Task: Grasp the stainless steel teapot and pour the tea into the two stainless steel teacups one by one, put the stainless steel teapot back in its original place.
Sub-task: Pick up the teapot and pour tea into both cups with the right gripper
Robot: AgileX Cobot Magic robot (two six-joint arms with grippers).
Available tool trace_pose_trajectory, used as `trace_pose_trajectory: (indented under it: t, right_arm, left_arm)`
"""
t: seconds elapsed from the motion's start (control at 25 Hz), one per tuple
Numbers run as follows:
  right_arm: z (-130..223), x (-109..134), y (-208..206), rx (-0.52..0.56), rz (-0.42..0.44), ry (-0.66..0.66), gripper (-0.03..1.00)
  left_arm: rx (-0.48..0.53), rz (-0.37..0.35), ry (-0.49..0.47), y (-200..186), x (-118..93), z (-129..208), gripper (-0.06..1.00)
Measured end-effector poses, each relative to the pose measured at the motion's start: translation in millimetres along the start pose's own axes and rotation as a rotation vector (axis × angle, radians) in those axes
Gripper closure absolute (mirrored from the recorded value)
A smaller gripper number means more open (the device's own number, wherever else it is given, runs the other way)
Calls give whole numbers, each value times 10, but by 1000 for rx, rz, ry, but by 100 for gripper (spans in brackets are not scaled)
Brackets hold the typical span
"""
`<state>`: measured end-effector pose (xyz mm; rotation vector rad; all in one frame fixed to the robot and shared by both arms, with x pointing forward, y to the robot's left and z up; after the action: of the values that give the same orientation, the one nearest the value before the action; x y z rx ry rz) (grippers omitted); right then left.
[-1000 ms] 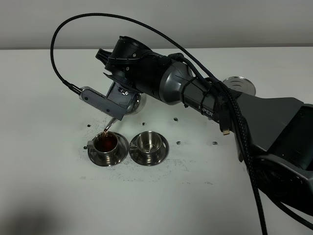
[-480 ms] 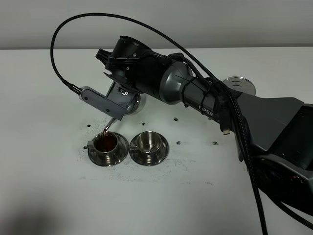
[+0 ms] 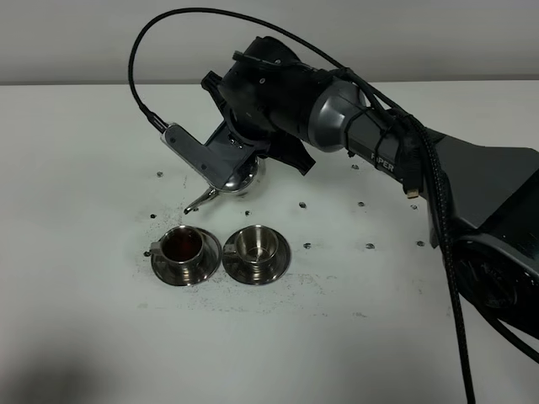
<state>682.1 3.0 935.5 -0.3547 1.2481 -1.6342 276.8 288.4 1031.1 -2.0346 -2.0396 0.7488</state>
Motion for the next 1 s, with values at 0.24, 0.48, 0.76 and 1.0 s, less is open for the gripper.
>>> trace_pose_trajectory:
  t: [0.24, 0.48, 0.76, 1.0]
  right_arm:
    - [-94, -47, -237, -145, 31, 123, 80]
    - [-340, -56, -642, -251, 47, 172, 80]
    - [-896, 177, -933, -430, -54, 460, 80]
    - [-1174, 343, -884, -429, -204, 811, 80]
  left_arm:
    - [0, 0, 0, 0, 0, 0, 41]
    - [0, 0, 0, 0, 0, 0, 41]
    - [0, 0, 0, 0, 0, 0, 41]
    - [0, 0, 0, 0, 0, 0, 41]
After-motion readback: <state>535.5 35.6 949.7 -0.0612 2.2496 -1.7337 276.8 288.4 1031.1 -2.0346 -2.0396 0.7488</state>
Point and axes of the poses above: a point on each arm's last joint axis where the gripper is mounted, y pointing out along that axis toward the gripper, x along the wrist's bending axis when the last joint is at zero, z = x × y, the point moved 5 cm from there along y, pointing out along that axis toward the gripper, and after that the axes turned 15 degrees about -y, right-handed, at the moved point
